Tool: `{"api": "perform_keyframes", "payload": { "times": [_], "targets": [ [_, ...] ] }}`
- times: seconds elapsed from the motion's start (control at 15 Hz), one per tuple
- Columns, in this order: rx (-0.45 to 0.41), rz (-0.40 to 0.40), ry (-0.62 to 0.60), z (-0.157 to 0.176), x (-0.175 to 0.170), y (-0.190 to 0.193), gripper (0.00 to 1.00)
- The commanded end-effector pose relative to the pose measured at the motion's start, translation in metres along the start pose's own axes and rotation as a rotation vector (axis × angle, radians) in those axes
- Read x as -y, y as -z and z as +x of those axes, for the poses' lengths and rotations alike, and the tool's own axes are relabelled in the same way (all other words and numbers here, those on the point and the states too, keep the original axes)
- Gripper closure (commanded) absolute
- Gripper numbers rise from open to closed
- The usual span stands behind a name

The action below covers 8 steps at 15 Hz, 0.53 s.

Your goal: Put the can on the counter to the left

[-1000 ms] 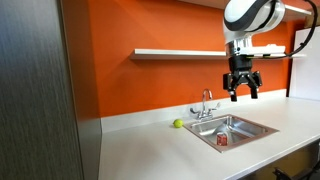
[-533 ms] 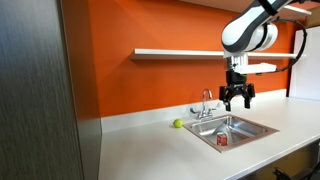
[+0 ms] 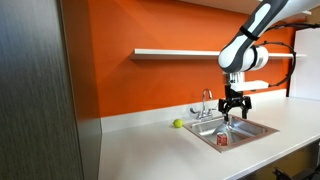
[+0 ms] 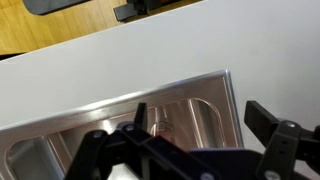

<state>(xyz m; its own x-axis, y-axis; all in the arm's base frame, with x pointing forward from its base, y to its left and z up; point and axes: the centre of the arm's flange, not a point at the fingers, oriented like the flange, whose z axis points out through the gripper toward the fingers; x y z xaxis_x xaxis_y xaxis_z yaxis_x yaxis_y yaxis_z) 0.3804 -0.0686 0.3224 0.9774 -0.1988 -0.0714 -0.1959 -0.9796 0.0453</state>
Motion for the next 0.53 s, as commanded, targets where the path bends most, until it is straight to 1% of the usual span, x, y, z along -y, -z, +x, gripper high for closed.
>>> {"api": "perform_keyframes", "payload": {
  "times": [0.0,0.47],
  "targets": [
    [0.018,-0.02,0.009,0.043,-0.008,-0.028,0.0],
    [0.028,-0.025,-0.008,0.083,-0.016,-0.067,0.0]
  ]
}}
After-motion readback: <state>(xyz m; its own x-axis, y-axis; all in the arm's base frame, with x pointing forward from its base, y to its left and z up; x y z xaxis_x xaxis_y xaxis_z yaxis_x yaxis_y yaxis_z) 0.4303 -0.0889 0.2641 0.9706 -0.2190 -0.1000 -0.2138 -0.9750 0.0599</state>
